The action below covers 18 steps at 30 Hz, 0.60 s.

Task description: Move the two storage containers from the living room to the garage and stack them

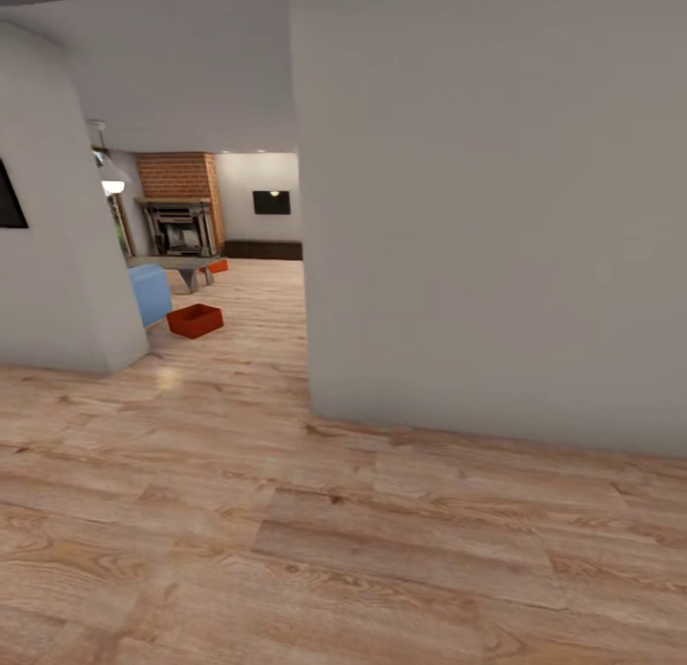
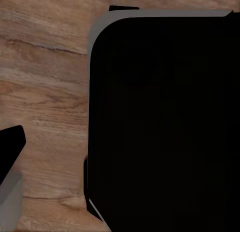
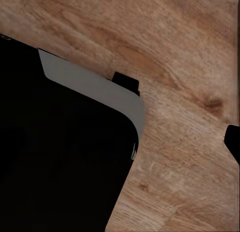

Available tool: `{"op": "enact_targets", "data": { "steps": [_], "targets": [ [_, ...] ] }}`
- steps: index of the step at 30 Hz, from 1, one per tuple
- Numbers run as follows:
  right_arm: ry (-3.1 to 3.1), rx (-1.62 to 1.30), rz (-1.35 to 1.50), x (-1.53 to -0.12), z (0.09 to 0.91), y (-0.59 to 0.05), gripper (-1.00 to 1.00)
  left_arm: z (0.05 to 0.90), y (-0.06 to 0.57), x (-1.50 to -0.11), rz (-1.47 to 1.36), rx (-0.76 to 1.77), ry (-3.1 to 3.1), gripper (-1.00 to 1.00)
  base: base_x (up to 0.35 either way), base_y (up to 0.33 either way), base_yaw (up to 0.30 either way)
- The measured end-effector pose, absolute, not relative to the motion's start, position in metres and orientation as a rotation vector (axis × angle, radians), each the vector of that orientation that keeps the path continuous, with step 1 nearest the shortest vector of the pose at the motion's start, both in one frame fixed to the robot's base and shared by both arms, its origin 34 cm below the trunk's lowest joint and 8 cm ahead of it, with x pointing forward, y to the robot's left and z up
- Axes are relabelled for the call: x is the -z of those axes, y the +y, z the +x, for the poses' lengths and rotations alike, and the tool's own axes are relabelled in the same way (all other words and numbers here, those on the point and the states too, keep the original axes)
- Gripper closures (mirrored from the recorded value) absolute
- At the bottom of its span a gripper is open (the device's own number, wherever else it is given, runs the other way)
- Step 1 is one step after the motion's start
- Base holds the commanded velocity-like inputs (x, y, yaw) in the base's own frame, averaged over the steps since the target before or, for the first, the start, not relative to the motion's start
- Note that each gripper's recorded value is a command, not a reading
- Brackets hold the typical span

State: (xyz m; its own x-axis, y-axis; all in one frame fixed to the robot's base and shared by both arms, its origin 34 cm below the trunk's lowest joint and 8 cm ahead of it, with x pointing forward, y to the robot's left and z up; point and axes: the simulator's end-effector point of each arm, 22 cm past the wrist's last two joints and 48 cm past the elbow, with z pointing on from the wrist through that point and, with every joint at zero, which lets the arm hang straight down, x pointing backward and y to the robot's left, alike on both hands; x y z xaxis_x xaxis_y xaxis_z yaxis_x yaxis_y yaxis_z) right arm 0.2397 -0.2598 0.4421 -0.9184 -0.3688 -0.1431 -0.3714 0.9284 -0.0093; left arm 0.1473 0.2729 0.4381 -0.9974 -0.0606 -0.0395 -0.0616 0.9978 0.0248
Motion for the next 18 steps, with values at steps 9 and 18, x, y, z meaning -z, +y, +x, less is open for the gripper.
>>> {"op": "enact_targets", "data": {
  "steps": [9,18],
  "targets": [
    [2.945,-0.028,-0.569,-0.4421,0.2397,-0.2603,-1.0,0.1473,0.2729,-0.4381,-0.095,-0.04,3.101,-1.0,0.321,0.0,0.259],
    [2.945,-0.027,-0.566,-0.4422,0.2397,-0.2613,-1.0,0.1473,0.2729,-0.4381,-0.095,-0.04,3.101,-1.0,0.321,0.0,0.166]
  ]
}}
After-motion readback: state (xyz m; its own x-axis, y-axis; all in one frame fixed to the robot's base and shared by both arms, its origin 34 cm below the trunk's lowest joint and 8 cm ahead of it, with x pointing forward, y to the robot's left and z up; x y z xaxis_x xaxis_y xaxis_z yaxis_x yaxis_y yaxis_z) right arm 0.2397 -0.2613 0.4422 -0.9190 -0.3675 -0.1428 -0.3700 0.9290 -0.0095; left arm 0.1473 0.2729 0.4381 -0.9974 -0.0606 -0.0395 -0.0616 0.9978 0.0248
